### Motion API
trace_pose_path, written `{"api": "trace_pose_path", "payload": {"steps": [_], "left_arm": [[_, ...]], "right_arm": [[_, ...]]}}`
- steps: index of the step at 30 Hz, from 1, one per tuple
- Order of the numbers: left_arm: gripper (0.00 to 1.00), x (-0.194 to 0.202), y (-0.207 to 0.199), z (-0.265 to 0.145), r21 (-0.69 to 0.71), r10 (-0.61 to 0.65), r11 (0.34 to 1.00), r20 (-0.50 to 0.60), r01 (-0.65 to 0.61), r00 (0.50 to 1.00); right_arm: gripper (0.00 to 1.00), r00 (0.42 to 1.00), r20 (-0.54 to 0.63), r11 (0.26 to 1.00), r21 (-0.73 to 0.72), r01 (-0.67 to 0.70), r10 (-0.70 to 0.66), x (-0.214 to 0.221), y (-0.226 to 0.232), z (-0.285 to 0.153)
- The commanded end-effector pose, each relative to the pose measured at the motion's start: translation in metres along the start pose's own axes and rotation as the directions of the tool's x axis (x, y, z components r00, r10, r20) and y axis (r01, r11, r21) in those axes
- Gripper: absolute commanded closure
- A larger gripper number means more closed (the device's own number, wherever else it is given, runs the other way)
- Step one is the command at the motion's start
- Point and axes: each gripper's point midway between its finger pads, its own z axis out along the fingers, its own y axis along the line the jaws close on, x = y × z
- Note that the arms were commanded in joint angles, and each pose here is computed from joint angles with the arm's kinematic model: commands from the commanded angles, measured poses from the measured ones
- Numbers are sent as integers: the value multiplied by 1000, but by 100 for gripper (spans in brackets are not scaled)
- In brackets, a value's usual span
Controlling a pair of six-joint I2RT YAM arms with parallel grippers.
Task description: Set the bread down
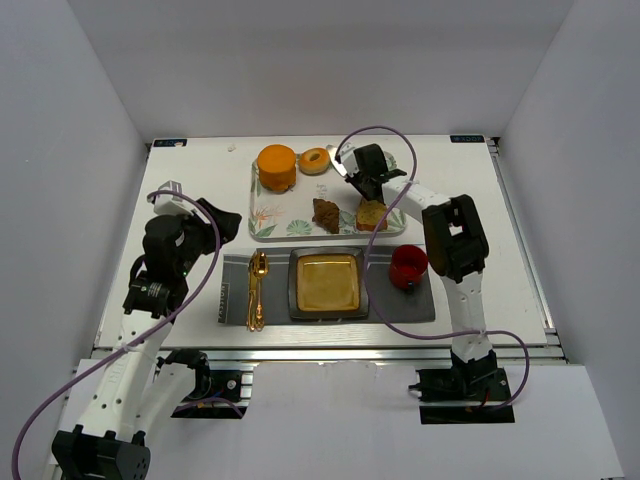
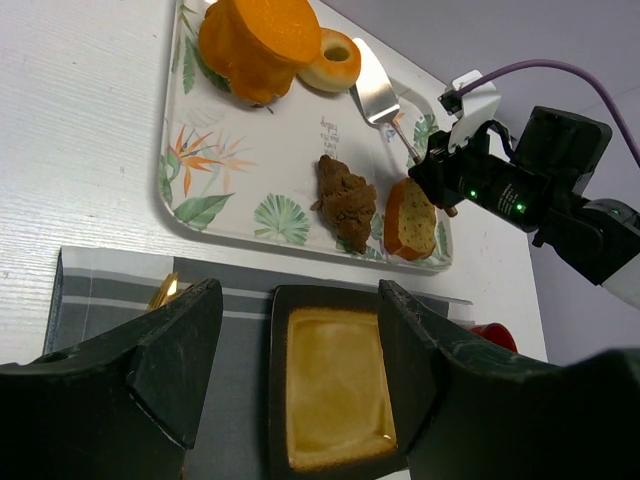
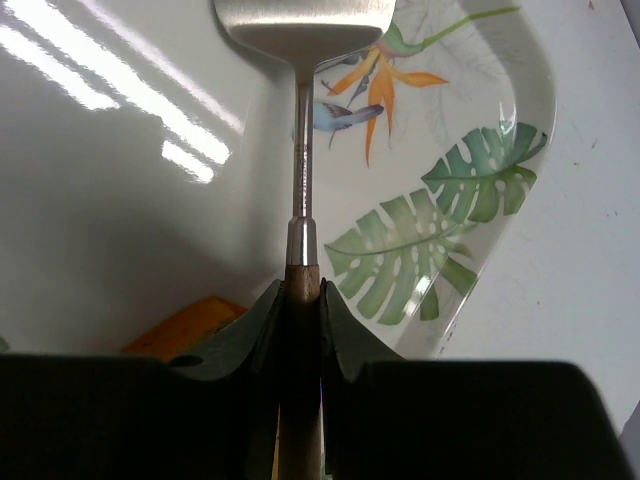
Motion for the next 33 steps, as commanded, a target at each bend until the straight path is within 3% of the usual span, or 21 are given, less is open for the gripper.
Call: {"api": "trace_pose_path", "payload": {"steps": [1, 12, 33], "left_arm": [[27, -5, -2, -4, 14, -5, 1000, 29, 5, 1000], [27, -3, 1, -8, 5, -7, 1000, 33, 7, 999], [27, -7, 0, -11, 6, -3, 1000, 49, 3, 999]], "right_arm": [[100, 992, 124, 1000, -1, 3, -3, -40, -13, -27], [100, 983, 174, 997, -38, 74, -66, -49, -11, -45], [100, 985, 10, 984, 37, 172, -172, -46, -47, -50]]}}
